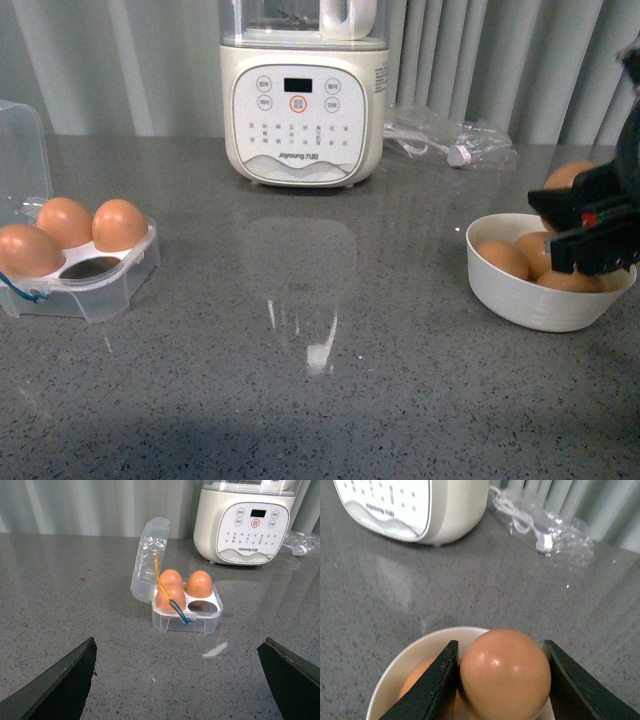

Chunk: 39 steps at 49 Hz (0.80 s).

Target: Put egg into box

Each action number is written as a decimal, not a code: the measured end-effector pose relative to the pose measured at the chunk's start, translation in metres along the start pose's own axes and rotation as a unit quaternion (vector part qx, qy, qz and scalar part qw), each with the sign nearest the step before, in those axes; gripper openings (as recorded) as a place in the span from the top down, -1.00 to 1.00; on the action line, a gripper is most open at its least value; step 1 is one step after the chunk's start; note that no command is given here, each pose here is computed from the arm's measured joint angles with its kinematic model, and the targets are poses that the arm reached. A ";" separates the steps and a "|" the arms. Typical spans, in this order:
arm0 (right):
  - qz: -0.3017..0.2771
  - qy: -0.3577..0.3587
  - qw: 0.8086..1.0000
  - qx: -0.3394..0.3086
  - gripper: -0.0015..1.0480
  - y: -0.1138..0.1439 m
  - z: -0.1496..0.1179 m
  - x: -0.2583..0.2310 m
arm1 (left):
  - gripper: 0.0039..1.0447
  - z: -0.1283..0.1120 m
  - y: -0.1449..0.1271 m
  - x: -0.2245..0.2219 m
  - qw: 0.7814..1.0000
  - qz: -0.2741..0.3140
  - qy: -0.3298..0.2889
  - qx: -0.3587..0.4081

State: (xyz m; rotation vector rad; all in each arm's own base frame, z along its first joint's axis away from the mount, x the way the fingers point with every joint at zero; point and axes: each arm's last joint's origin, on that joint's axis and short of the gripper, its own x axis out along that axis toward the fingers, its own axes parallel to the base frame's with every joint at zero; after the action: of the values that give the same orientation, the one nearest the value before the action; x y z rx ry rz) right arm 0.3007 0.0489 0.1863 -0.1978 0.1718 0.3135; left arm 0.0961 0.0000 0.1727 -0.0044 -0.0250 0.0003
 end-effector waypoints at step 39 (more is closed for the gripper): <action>0.343 -0.071 0.934 0.067 0.18 0.112 0.079 0.074 | -0.88 0.000 0.000 0.000 1.000 0.000 0.000 0.000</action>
State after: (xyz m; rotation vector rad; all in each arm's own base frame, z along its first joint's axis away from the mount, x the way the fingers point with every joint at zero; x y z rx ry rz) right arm 0.3447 0.1917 0.2300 0.0295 0.1140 1.0086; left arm 0.0961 0.0000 0.1727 -0.0044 -0.0250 0.0003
